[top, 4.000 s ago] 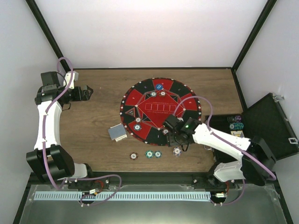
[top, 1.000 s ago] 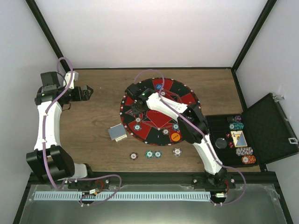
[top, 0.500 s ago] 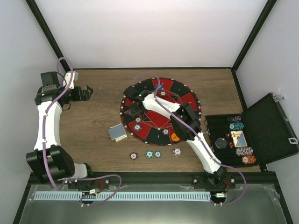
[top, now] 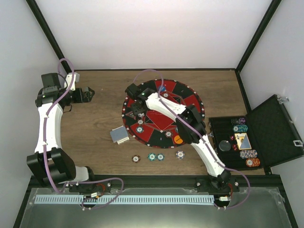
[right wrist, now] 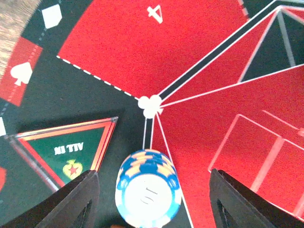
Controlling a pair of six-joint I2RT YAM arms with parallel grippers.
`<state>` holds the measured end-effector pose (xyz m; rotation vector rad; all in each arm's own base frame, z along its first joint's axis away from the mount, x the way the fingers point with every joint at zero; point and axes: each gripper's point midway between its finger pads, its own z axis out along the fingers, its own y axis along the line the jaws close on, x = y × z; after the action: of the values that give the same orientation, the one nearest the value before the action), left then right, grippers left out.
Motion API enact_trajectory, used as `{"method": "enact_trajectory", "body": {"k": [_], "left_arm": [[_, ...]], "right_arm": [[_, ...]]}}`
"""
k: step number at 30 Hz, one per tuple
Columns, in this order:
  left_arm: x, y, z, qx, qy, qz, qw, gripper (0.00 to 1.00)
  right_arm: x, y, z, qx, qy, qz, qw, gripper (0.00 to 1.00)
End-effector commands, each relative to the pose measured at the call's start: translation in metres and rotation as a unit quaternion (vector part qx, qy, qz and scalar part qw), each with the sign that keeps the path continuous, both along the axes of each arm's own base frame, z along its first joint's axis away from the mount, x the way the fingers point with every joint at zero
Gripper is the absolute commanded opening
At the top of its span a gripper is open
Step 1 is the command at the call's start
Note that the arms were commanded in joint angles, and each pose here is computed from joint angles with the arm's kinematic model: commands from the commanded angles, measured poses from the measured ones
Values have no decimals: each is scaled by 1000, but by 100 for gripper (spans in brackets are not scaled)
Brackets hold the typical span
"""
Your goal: Distribute texas hold em gaming equipment
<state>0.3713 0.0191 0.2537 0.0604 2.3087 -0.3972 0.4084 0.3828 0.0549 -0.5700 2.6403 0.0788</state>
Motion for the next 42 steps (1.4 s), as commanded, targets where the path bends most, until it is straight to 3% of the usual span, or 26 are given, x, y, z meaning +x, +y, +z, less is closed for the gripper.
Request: {"method": "enact_trajectory", "body": {"k": [1,5,14,21,30,42], "left_arm": [[-1,-1,10,0,-16,-3,1000,100],[-1,-2,9,-3,-14,-5,1000,100],[2,-4,5,-14,-15,-10,1000,100],[3,-4,5,-13,-14,-12,1000,100],[3,-5,7,-15,-15,-12,1000,100],[3,-4,5,-15,-13,-11,1000,100]], "right_arm": [[0,-15,69,17,-44,-13,999,65],[-34,-49,92,34,-46,-31,998,67],[-153,-150,59,32,29,-110,993,75],[-220,-196,37,27,80,-157,984,79],[-258,-200,6,29,130,-152,979,78],[-267,-204,-8,4,139,-150,979,72]]}}
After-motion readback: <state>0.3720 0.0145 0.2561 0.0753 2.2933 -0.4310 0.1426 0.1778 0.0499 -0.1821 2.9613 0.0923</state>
